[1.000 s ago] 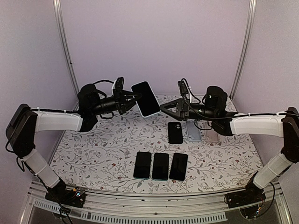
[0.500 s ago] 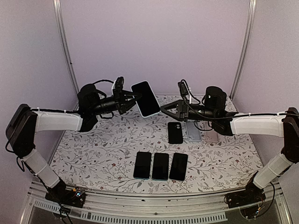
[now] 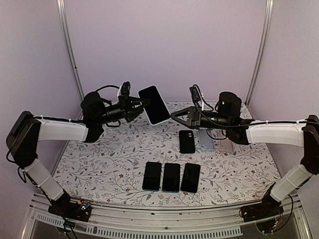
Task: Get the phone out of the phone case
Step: Remove the corner of the phone case from the bottom right corner of the phone case.
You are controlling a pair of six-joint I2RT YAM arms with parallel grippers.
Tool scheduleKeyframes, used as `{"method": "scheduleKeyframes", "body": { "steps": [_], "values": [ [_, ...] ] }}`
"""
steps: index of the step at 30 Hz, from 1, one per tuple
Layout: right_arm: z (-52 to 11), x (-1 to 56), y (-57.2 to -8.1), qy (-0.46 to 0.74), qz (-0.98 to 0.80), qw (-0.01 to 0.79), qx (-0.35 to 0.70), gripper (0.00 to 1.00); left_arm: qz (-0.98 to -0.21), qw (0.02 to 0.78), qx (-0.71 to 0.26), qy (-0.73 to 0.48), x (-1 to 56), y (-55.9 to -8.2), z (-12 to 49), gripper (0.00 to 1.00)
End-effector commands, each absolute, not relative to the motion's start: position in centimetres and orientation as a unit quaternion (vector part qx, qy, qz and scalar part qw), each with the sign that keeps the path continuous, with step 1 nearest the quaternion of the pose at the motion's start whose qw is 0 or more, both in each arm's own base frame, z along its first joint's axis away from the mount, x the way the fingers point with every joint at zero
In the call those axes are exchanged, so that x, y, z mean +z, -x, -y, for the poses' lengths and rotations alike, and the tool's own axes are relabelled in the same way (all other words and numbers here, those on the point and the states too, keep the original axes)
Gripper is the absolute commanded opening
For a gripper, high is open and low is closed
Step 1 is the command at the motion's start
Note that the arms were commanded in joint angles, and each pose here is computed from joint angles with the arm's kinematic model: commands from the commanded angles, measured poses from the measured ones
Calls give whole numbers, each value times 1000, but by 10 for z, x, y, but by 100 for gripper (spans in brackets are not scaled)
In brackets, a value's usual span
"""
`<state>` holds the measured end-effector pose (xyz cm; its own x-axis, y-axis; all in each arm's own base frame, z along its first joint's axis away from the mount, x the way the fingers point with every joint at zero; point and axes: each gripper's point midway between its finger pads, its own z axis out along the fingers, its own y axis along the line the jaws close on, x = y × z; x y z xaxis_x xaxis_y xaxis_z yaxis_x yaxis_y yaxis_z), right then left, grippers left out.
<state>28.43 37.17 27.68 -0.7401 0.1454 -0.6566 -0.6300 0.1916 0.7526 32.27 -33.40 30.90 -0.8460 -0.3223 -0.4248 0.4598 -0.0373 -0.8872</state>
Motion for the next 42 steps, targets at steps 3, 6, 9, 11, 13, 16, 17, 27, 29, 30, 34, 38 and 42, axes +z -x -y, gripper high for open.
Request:
{"method": "scheduleKeyframes", "body": {
  "steps": [3, 6, 9, 11, 13, 16, 17, 27, 29, 30, 34, 38, 42],
  "values": [
    [-368, 251, -294, 150, -742, 307, 577, 32, -518, 344, -773, -126, 395, -285, 314, 0],
    [-368, 248, -296, 150, -746, 304, 573, 31, -509, 346, -777, -131, 400, -282, 313, 0],
    [-368, 245, -296, 151, -749, 303, 570, 31, -504, 347, -779, -138, 403, -279, 314, 0],
    [-369, 244, -296, 151, -751, 301, 568, 31, -501, 347, -779, -144, 404, -277, 315, 0],
    [-369, 244, -296, 154, -750, 300, 569, 31, -508, 344, -776, -146, 403, -278, 319, 0],
    [-373, 248, -294, 164, -745, 296, 575, 31, -517, 338, -772, -148, 399, -280, 325, 0],
    [-375, 251, -293, 168, -742, 294, 578, 32, -519, 335, -772, -150, 398, -280, 327, 0],
    [-390, 261, -284, 195, -726, 273, 601, 35, -514, 322, -777, -169, 394, -274, 342, 0],
    [-391, 259, -284, 196, -727, 269, 601, 35, -507, 323, -779, -177, 397, -270, 344, 0],
    [-392, 258, -285, 195, -728, 267, 601, 35, -504, 325, -780, -182, 399, -268, 345, 0],
    [-396, 256, -284, 195, -728, 261, 603, 36, -505, 321, -777, -196, 399, -265, 351, 0],
    [-403, 262, -282, 205, -721, 259, 609, 38, -510, 314, -776, -198, 395, -264, 358, 0],
    [-409, 274, -278, 218, -703, 256, 627, 39, -513, 309, -777, -197, 390, -265, 363, 0]
  ]
}}
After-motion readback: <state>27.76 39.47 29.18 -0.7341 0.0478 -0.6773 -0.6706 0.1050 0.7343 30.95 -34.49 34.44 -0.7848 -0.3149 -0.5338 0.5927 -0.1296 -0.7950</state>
